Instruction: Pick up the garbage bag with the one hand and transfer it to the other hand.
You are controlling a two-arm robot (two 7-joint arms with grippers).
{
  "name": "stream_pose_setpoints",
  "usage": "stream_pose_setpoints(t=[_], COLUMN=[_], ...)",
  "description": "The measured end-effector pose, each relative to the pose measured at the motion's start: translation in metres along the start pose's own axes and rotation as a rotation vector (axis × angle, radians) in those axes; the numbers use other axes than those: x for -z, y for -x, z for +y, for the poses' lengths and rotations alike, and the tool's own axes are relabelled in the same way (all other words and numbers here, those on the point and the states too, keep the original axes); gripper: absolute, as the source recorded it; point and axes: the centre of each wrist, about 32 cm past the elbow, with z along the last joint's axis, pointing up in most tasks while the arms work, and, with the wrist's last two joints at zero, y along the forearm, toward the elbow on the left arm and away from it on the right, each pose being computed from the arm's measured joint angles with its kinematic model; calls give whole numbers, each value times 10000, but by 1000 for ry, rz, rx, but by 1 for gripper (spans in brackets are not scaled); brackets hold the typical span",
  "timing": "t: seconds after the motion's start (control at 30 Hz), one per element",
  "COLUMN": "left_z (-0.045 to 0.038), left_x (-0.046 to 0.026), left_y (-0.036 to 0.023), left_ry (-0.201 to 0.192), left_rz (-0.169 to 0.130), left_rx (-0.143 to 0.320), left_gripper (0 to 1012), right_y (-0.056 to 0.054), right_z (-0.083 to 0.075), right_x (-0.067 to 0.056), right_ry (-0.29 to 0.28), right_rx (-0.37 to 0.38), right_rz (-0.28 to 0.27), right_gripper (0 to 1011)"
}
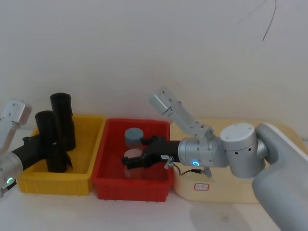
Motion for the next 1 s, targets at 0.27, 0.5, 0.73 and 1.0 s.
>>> stream_pose_setpoints(t=[0.27,0.5,0.73,1.0], left_z=[0,0,0,0], left_x=[0,0,0,0], left_y=[0,0,0,0], left_ry=[0,0,0,0], left_rz=[0,0,0,0], left_rx=[0,0,0,0], left_gripper=[463,463,463,463], right_y=[-34,-63,-86,-96], right_z=[28,58,90,124], right_x=[48,71,94,113], right_ry=[20,29,38,47], right_rx=[-3,-6,-14,-29], right_rz=[6,12,21,25], right_gripper=[1002,1002,1001,1002])
